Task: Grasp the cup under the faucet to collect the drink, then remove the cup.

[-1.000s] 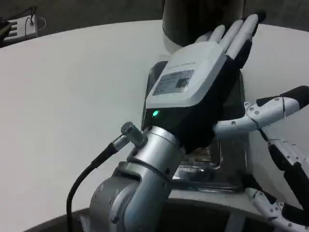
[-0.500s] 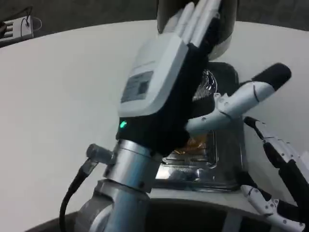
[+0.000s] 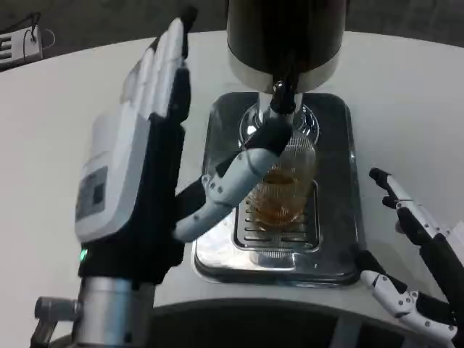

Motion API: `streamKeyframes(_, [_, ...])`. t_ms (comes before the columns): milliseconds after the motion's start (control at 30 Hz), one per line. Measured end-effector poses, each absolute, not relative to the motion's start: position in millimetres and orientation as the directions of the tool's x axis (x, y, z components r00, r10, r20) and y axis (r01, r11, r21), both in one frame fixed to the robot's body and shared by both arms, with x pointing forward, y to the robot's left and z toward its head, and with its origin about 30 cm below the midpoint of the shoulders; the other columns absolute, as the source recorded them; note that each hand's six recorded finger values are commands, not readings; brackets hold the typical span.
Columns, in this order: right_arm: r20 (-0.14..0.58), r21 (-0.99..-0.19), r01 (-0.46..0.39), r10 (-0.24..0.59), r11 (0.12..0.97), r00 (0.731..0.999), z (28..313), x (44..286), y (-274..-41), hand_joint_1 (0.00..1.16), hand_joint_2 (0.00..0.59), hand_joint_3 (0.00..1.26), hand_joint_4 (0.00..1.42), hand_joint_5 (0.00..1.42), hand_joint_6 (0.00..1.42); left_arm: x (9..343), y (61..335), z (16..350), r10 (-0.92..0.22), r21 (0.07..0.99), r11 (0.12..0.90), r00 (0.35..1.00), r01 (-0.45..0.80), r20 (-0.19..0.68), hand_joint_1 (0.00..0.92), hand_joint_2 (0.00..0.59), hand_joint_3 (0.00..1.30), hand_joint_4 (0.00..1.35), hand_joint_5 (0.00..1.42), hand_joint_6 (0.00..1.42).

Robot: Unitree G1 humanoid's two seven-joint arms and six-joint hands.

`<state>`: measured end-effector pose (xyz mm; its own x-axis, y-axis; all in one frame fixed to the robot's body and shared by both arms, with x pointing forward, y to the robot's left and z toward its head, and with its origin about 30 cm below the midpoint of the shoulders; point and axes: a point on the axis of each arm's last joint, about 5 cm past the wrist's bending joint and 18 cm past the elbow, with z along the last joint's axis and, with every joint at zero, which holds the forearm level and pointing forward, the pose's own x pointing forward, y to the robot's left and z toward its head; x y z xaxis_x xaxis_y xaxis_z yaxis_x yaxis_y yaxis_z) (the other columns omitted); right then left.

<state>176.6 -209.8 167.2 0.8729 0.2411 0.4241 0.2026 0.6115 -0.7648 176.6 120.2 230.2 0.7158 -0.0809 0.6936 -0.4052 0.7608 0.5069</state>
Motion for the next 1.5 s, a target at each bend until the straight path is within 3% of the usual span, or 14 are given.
streamKeyframes(300, [0.428,-0.741,0.178,0.252,0.647,0.868,168.4,185.6,-207.9,0.36,0.337,0.00,0.03,0.13,0.29,154.1,135.0,195.1,-0.026,0.578,0.699,0.794,-0.420,0.608,0.000,0.144,0.00,0.00,0.00,0.00])
streamKeyframes(800, [0.461,-0.677,0.134,0.275,0.724,0.844,175.7,206.6,-193.1,0.50,0.270,0.00,0.03,0.12,0.27,142.2,157.6,150.6,-0.054,0.706,0.599,0.860,-0.378,0.507,0.000,0.145,0.00,0.00,0.00,0.00])
streamKeyframes(1067, [0.441,-0.664,0.101,0.279,0.741,0.853,175.4,217.6,-190.1,0.58,0.235,0.00,0.03,0.12,0.27,139.0,161.1,139.0,-0.058,0.718,0.614,0.888,-0.329,0.456,0.000,0.147,0.00,0.00,0.01,0.00])
streamKeyframes(1500, [0.416,-0.610,0.031,0.287,0.792,0.863,175.4,241.8,-181.4,0.63,0.212,0.00,0.03,0.12,0.27,134.6,162.7,142.0,-0.069,0.720,0.613,0.885,-0.327,0.461,0.000,0.147,0.00,0.00,0.01,0.00])
